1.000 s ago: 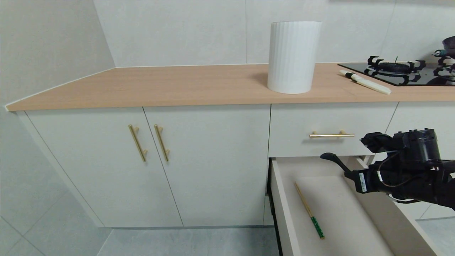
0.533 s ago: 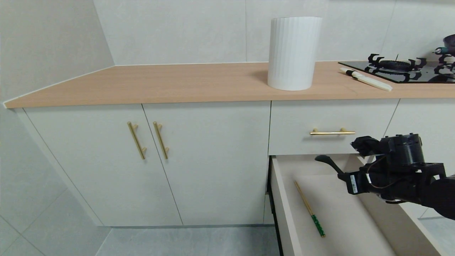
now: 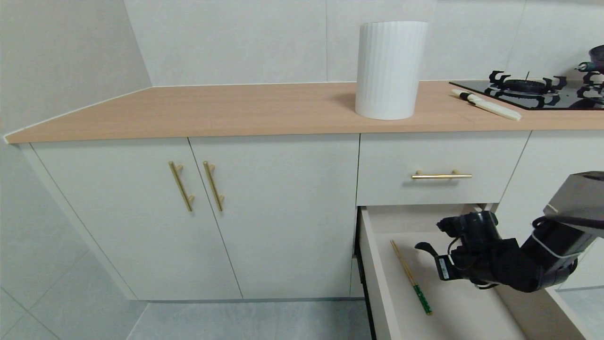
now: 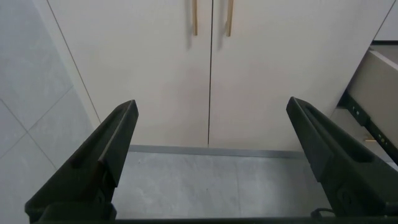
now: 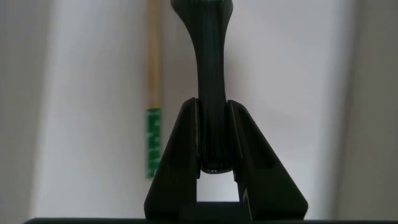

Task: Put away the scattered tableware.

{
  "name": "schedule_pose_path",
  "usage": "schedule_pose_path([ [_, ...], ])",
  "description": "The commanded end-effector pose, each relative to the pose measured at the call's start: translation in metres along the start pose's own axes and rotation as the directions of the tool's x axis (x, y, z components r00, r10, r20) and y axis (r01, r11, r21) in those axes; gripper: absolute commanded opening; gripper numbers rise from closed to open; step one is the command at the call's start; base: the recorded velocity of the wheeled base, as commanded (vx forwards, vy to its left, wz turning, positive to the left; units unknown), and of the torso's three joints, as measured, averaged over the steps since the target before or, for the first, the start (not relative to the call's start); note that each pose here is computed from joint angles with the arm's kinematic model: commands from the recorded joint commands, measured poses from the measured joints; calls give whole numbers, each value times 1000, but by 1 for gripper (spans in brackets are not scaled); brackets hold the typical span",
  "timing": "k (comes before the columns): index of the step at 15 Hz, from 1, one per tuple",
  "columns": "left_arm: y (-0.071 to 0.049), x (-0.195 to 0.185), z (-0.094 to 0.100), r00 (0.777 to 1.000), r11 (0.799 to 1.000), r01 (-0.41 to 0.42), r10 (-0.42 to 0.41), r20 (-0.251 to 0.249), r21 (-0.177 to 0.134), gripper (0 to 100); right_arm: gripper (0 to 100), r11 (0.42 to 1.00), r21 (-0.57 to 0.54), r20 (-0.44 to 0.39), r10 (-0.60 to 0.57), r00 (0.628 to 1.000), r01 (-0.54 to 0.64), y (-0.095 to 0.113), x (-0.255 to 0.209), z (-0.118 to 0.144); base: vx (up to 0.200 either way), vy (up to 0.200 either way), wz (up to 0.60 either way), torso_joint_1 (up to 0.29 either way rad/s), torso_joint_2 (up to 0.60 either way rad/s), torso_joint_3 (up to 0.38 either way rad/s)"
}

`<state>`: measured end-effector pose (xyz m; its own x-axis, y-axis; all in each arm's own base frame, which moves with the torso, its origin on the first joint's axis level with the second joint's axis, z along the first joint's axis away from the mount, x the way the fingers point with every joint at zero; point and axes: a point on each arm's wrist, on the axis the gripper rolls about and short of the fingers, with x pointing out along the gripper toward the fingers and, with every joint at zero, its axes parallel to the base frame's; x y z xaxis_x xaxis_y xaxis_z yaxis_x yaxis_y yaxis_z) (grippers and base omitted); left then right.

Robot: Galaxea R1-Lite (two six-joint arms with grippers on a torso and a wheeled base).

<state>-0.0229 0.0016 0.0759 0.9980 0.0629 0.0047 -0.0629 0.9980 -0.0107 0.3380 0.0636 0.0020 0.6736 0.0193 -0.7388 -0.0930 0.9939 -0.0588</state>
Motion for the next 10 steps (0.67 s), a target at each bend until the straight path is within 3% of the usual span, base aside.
schedule_pose_path([
  [1, 0, 0, 0, 1000, 1000, 0, 0, 0, 0, 100, 0, 1000, 2, -78, -17, 997, 18, -3, 27, -17, 0, 0, 0, 0, 0, 0],
  [5, 0, 0, 0, 1000, 1000, 0, 0, 0, 0, 100, 0, 999, -3, -107, -54, 993, 54, -3, 41, -26, 0, 0, 0, 0, 0, 0],
  [10, 0, 0, 0, 1000, 1000, 0, 0, 0, 0, 100, 0, 998, 7, -87, -58, 995, 59, -6, 42, -23, 0, 0, 0, 0, 0, 0],
])
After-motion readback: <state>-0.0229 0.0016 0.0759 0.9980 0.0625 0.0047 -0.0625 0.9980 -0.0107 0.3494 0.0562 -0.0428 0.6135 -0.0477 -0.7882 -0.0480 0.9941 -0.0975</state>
